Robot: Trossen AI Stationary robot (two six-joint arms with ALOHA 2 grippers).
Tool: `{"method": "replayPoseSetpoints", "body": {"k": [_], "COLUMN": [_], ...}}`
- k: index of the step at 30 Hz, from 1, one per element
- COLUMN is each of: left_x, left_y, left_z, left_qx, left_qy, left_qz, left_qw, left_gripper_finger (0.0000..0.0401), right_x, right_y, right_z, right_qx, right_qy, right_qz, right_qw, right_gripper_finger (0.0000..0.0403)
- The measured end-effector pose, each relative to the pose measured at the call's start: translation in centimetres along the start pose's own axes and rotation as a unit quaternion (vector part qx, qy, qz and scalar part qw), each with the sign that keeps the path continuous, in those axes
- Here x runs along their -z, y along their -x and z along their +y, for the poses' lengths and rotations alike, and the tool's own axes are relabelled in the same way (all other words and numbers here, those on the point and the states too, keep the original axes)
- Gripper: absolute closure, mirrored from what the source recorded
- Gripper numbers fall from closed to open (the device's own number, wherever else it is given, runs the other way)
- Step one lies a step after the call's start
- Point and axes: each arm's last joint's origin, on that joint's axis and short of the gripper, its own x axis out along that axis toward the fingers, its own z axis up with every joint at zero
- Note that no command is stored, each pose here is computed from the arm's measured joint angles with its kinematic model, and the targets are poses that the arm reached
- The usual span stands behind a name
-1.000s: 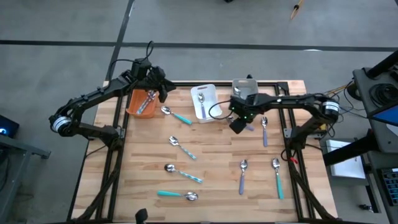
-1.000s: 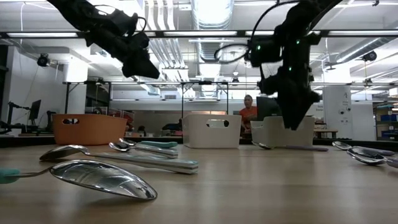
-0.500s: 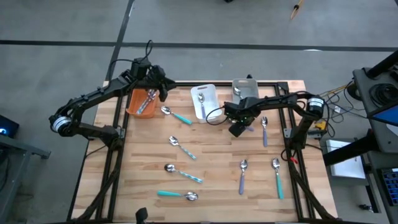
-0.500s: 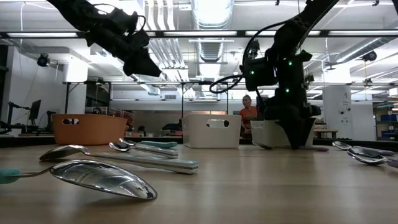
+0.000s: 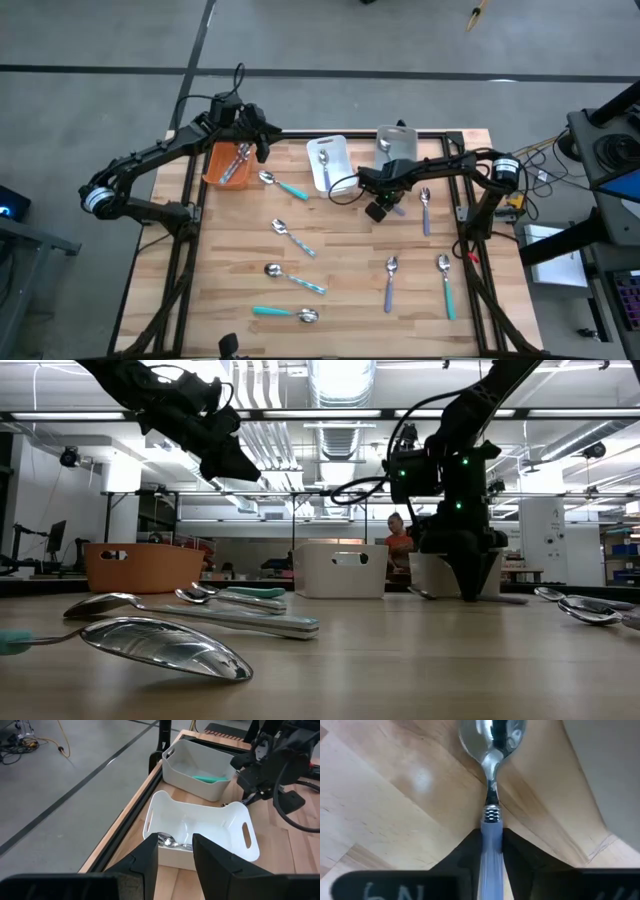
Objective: Sort silverware by color (type)
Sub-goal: Put the purple spoon into the white bin
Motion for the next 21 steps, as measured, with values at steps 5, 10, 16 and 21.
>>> {"method": "replayPoseSetpoints", "body": {"k": [5,10,16,21], "left_x": [0.0,0.0,0.0,0.0], "left_y": [0.0,0.0,0.0,0.0], "left_z": [0.0,0.0,0.0,0.0], "left_qx": [0.0,0.0,0.0,0.0], "left_qy": [-0.001,-0.002,-0.002,-0.002], "left_qz": [0.0,0.0,0.0,0.0], "left_qw": [1.0,1.0,1.0,1.0], "left_gripper_finger": [0.0299,0.0299,0.0299,0.0299], "right_x": [0.0,0.0,0.2,0.4], "right_y": [0.0,0.4,1.6,2.7], "right_z": [0.2,0.2,0.1,-0.1], "right_qx": [-0.005,-0.01,-0.024,-0.024], "right_qy": [-0.003,-0.005,-0.004,-0.005], "right_qz": [-0.003,-0.009,-0.023,-0.042], "right_qw": [1.0,1.0,0.999,0.999], "right_gripper_finger": [0.0363,0.0358,0.0359,0.0358]}}
